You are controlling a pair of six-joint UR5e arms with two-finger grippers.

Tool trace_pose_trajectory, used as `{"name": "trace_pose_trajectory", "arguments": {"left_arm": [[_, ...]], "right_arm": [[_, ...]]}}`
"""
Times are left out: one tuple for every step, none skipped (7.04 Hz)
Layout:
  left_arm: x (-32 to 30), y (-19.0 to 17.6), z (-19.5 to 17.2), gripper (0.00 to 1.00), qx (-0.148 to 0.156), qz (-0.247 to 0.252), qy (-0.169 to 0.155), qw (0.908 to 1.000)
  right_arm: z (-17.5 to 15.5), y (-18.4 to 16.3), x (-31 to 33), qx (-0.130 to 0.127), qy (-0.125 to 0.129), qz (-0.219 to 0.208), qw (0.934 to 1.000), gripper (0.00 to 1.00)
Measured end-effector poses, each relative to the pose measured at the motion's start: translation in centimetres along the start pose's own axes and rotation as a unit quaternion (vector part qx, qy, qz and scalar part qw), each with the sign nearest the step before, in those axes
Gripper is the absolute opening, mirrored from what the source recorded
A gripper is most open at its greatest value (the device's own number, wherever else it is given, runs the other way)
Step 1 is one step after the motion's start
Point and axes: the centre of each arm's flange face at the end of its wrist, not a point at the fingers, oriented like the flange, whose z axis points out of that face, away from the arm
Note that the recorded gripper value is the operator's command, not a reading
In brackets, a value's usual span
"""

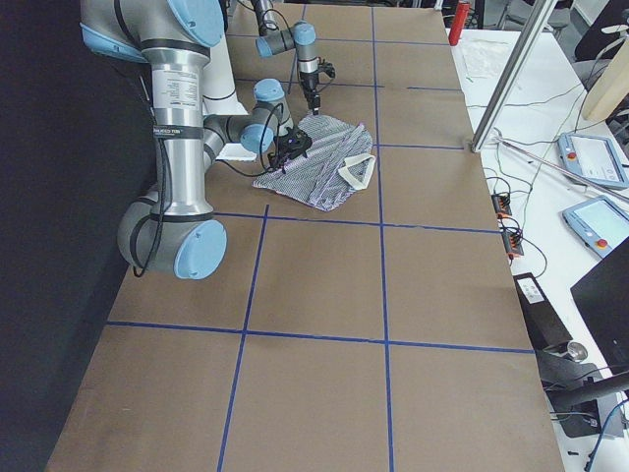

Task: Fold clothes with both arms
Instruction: 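Grasp the shirt with both grippers and drag it toward the robot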

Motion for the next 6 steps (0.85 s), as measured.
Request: {"name": "trace_pose_trajectory", "arguments": {"left_arm": [[-0.25,0.07,0.30,0.54,0.000,0.000,-0.006,1.0000],[-0.40,0.12,0.51,0.42,0.000,0.000,-0.010,1.0000],[-0.45,0.19,0.62,0.37,0.000,0.000,-0.013,0.9999],[-0.41,0.24,0.63,0.37,0.000,-0.001,-0.014,0.9999],[-0.39,0.31,0.57,0.38,0.000,-0.001,-0.014,0.9999],[-0.35,0.44,0.51,0.43,-0.001,-0.004,-0.015,0.9999]], "right_arm": [[0.15,0.03,-0.05,0.000,0.001,0.000,1.0000,1.00],[0.17,0.10,-0.15,0.000,0.000,0.000,1.0000,1.00],[0.19,0.15,-0.19,-0.001,0.000,0.000,1.0000,1.00],[0.22,0.15,-0.20,0.000,0.000,0.000,1.0000,1.00],[0.23,0.16,-0.21,-0.001,0.000,0.000,1.0000,1.00],[0.24,0.16,-0.21,-0.001,0.000,0.000,1.0000,1.00]]}}
